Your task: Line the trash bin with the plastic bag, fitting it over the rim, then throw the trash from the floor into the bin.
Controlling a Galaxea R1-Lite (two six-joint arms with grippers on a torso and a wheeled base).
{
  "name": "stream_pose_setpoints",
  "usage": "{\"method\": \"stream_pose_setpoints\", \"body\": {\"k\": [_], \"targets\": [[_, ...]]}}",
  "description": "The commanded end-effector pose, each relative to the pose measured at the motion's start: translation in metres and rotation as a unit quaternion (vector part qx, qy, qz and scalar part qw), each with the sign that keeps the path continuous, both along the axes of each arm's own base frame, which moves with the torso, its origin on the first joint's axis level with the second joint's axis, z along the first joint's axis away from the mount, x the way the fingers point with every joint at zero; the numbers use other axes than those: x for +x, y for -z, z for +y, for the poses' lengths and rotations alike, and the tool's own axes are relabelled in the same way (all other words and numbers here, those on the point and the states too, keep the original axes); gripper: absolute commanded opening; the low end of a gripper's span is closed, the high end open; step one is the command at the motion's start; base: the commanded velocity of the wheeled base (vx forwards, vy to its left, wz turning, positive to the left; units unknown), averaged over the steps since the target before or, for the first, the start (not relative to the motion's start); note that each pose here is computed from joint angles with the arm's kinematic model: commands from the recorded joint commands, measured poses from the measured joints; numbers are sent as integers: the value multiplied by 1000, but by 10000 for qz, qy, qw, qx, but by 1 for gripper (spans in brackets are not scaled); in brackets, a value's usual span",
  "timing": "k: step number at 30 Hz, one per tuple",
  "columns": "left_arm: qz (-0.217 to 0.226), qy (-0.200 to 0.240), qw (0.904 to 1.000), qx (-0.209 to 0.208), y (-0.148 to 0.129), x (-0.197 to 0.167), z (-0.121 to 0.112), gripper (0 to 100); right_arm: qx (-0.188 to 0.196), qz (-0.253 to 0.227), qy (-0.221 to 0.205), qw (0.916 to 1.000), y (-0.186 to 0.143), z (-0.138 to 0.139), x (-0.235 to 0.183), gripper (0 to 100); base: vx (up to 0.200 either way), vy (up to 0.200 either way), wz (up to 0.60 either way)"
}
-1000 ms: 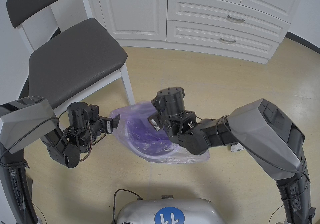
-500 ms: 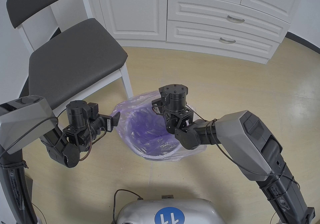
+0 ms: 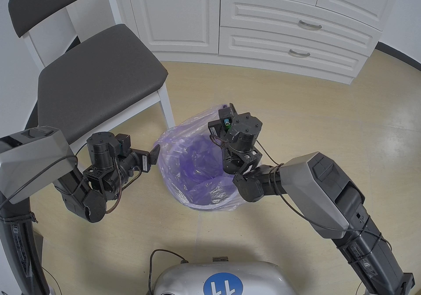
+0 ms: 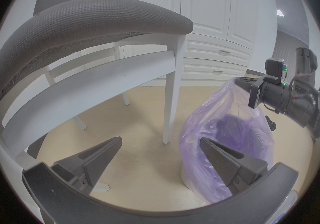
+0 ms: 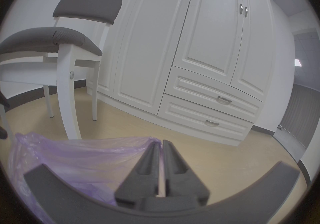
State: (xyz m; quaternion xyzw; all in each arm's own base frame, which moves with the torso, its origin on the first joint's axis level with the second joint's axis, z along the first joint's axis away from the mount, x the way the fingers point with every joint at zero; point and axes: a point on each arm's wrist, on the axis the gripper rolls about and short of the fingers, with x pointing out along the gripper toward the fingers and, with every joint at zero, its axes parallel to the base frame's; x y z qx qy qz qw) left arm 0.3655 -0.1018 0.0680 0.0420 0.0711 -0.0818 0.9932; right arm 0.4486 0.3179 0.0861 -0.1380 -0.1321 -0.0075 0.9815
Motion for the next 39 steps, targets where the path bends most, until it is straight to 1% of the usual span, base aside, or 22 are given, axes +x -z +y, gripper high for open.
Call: {"method": "stream_pose_setpoints", "body": {"k": [1, 3, 6, 7, 8, 10, 12, 13, 14, 16, 17, 21, 23, 26, 29, 30, 31, 33, 34, 35, 36, 39], "targets": [[54, 12, 10000, 17, 4, -1, -1, 100, -32, -5, -158, 9999, 6, 10, -6, 100, 0, 0, 0], [54, 12, 10000, 17, 4, -1, -1, 100, 13, -48, -167, 9998, 2, 13, -9, 100, 0, 0, 0], [54, 12, 10000, 17, 4, -1, -1, 100, 74, -132, -203, 9997, -10, 15, -14, 100, 0, 0, 0], [54, 5, 10000, 18, 4, -1, -1, 100, 125, -198, -226, 9995, -23, 16, -17, 100, 0, 0, 0], [54, 5, 10000, 18, 4, -1, -1, 100, 125, -198, -226, 9995, -23, 16, -17, 100, 0, 0, 0], [61, 5, 10000, 20, 4, -1, -1, 100, -235, 318, -198, 9990, -33, 3, -25, 100, 0, 0, 0], [61, 5, 10000, 20, 4, -1, -1, 100, -503, 850, -166, 9950, -33, -10, -30, 100, 0, 0, 0], [61, 5, 10000, 20, 4, -1, -1, 100, -503, 850, -166, 9950, -33, -10, -30, 100, 0, 0, 0], [68, 5, 10000, 22, 4, -2, 0, 100, -425, 1389, -177, 9892, -36, -22, -35, 100, 0, 0, 0], [61, -3, 10000, 20, 4, -2, 0, 100, -177, 1752, -238, 9841, -44, -27, -43, 100, 0, 0, 0], [61, 5, 10000, 20, 4, -2, 0, 100, -24, 2010, -346, 9790, -50, -31, -50, 100, 0, 0, 0], [76, 28, 10000, 25, 5, -2, -2, 100, 454, 2628, -812, 9604, -69, -38, -74, 100, 0, 0, 0], [107, 72, 9999, 25, 7, -3, -5, 100, 682, 2791, -841, 9541, -72, -40, -84, 100, 0, 0, 0], [130, 79, 9999, 24, 9, -3, -5, 100, 997, 3059, -710, 9442, -65, -50, -102, 100, 0, 0, 0], [117, 94, 9999, -31, 9, -1, -6, 100, 1342, 3281, -392, 9342, -56, -65, -119, 100, 0, 0, 0], [117, 94, 9999, -31, 9, -1, -6, 100, 1363, 3302, -373, 9333, -54, -66, -120, 100, 0, 0, 0], [106, 98, 9999, -59, 8, 0, -6, 100, 1658, 3426, -196, 9245, -46, -72, -128, 100, 0, 0, 0], [124, 91, 9996, -249, 10, 3, -9, 100, 2088, 3571, -37, 9104, -36, -79, -135, 100, 0, 0, 0], [115, 81, 9992, -374, 10, 5, -12, 100, 2266, 3627, 24, 9039, -32, -81, -138, 100, 0, 0, 0], [117, 79, 9991, -389, 11, 6, -12, 100, 2291, 3632, 30, 9031, -31, -81, -138, 100, 0, 0, 0], [97, 59, 9985, -541, 11, 10, -16, 100, 2498, 3727, 76, 8937, -25, -83, -141, 100, 0, 0, 0], [153, 36, 9983, -560, 14, 12, -16, 100, 2433, 3846, 163, 8903, -11, -81, -137, 100, 0, 0, 0]]}}
